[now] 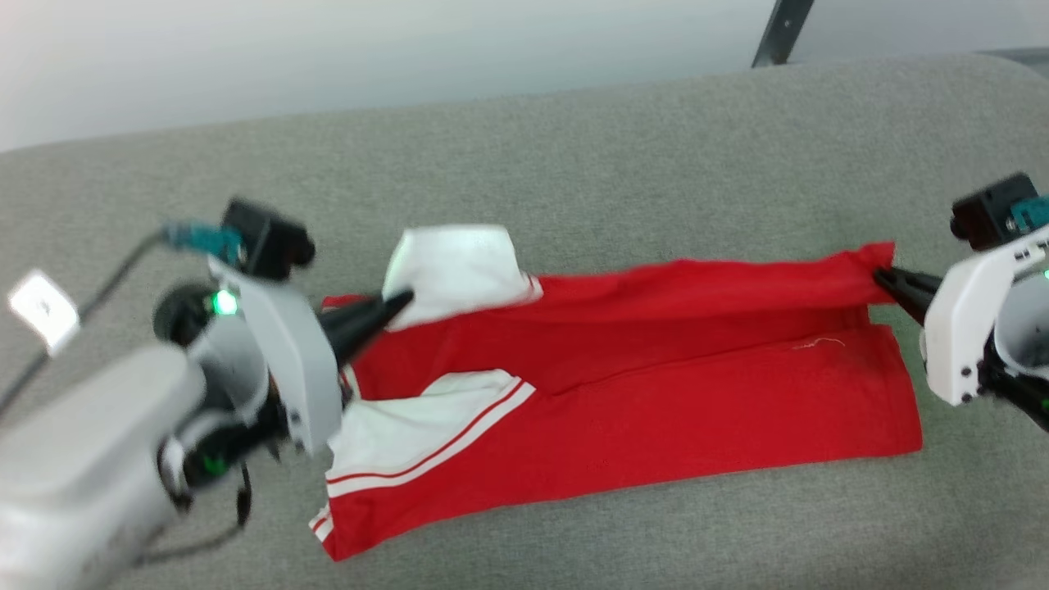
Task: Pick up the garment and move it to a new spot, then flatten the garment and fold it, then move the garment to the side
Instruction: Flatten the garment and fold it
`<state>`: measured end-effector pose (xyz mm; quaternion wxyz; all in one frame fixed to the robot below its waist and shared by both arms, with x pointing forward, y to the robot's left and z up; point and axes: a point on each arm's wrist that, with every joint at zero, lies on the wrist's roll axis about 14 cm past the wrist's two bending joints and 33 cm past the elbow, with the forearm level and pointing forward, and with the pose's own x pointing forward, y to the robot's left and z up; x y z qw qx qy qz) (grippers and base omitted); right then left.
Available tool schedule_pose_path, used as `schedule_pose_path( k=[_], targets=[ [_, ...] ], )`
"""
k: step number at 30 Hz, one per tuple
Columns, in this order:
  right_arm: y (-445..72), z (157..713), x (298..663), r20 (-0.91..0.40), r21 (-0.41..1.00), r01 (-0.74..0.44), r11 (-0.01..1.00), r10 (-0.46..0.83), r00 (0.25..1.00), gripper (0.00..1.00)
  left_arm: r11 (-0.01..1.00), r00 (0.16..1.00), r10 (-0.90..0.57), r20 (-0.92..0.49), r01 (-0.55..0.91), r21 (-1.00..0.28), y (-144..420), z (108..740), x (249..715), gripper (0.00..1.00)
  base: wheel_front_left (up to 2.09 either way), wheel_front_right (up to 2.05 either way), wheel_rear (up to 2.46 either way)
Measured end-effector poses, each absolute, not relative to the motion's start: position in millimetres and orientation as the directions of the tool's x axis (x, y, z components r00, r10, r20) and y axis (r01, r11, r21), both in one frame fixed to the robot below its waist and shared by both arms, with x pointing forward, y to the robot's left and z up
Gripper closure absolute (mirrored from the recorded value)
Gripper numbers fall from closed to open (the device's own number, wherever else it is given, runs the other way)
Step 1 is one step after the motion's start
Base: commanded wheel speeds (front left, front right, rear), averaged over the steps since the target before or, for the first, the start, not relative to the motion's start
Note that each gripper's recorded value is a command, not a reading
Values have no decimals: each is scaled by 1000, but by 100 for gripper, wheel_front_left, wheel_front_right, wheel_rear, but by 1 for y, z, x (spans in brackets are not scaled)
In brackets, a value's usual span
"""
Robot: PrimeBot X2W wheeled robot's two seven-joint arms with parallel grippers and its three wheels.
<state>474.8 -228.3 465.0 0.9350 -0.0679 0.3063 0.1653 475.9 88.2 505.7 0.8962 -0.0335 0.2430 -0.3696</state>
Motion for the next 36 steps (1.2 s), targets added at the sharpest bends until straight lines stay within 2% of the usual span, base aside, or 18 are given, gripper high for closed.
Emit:
schedule_pose_path(
  k=[10, 14, 20, 21, 23, 27, 29, 31, 32, 33, 34, 35, 36],
  targets=[
    [-234, 449, 458, -611, -18, -361, 932, 275, 743, 100, 753, 642, -658, -394, 561, -343, 96, 473, 413, 100, 0, 0, 0],
    [-237, 431, 451, -643, 2, -345, 939, 266, 718, 100, 783, 659, -622, -423, 505, -363, 104, 453, 405, 100, 0, 0, 0],
    [-233, 409, 448, -663, 28, -324, 946, 260, 702, 100, 823, 682, -568, -461, 467, -323, 110, 426, 404, 100, 0, 0, 0],
    [-233, 407, 448, -662, 34, -319, 947, 261, 703, 100, 826, 686, -563, -460, 463, -321, 109, 424, 405, 99, 0, 0, 0],
    [-231, 404, 449, -661, 39, -313, 949, 260, 704, 100, 837, 699, -547, -461, 453, -307, 111, 420, 407, 90, 0, 0, 0],
    [-230, 400, 451, -656, 41, -304, 952, 255, 710, 100, 851, 712, -525, -465, 434, -296, 113, 412, 412, 94, 0, 0, 0],
    [-230, 398, 451, -655, 45, -297, 954, 253, 712, 100, 853, 716, -522, -464, 428, -299, 112, 409, 414, 92, 0, 0, 0],
    [-229, 398, 451, -653, 48, -294, 955, 253, 714, 100, 855, 719, -519, -463, 424, -299, 112, 407, 415, 82, 0, 0, 0],
    [-229, 399, 451, -650, 49, -293, 955, 253, 717, 87, 855, 724, -517, -457, 425, -296, 112, 408, 416, 76, 0, 0, 0],
    [-228, 401, 453, -638, 50, -291, 955, 255, 726, 60, 858, 733, -513, -447, 422, -293, 113, 409, 418, 60, 0, 0, 0],
    [-229, 406, 455, -620, 57, -282, 958, 255, 742, 16, 859, 743, -510, -433, 419, -294, 113, 412, 420, 30, 0, 0, 0],
    [-229, 410, 458, -605, 61, -274, 960, 254, 755, 0, 863, 757, -503, -416, 413, -292, 114, 416, 423, 0, 0, 0, 0],
    [-230, 414, 459, -596, 67, -268, 961, 254, 762, 0, 864, 770, -499, -398, 408, -294, 114, 420, 426, 0, 0, 0, 0]
  ],
)
